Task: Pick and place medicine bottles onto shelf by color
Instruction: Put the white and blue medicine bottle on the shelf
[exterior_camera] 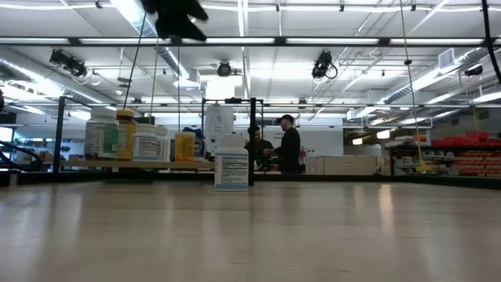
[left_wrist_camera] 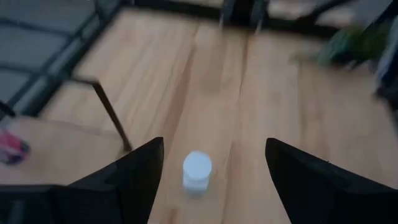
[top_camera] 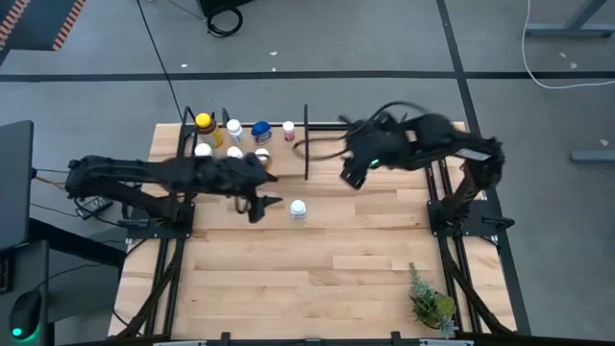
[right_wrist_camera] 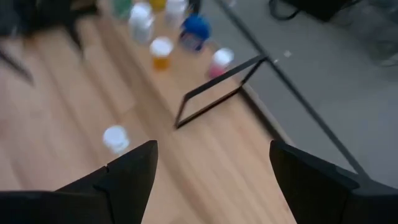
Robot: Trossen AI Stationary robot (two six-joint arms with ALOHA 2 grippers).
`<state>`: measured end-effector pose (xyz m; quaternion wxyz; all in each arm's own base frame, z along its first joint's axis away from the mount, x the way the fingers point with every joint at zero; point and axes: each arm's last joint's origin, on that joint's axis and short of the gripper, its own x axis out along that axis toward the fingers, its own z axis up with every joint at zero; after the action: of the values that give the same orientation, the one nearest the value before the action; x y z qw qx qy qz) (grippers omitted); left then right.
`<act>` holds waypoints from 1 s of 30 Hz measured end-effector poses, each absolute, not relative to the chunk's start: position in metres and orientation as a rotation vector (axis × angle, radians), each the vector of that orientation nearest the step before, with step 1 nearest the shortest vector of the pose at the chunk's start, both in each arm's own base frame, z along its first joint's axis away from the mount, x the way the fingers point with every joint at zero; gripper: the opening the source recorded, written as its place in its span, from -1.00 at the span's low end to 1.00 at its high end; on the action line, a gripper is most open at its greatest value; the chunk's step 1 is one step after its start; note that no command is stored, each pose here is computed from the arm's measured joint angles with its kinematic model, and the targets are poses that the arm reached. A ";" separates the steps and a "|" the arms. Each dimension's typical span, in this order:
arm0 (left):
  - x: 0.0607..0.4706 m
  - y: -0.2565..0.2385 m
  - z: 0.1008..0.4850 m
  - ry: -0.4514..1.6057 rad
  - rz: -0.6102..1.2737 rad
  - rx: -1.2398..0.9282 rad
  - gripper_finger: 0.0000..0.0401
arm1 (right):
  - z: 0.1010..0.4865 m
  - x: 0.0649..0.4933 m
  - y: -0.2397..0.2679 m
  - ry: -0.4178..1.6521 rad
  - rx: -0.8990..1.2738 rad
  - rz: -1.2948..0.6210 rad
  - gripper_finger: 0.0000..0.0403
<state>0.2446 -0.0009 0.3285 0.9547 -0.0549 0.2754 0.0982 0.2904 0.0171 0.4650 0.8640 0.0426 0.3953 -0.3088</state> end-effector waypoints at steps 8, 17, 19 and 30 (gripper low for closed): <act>0.295 0.005 0.284 0.766 0.164 -0.070 0.48 | 0.500 0.239 0.003 0.651 0.077 -0.773 0.57; 0.335 0.010 0.254 0.929 0.084 -0.177 0.60 | 0.513 0.214 -0.014 0.622 0.050 -0.824 0.57; 0.341 0.010 0.252 0.952 0.080 -0.163 0.63 | 0.513 0.213 -0.016 0.623 0.047 -0.829 0.57; 0.359 0.028 0.215 1.199 0.147 -0.108 0.70 | 0.513 0.212 -0.021 0.621 0.057 -0.852 0.57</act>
<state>0.3595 0.0278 0.2147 0.8218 -0.0507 0.5633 0.0692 0.2119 -0.0213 0.5135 0.8638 0.0273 0.2965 -0.4065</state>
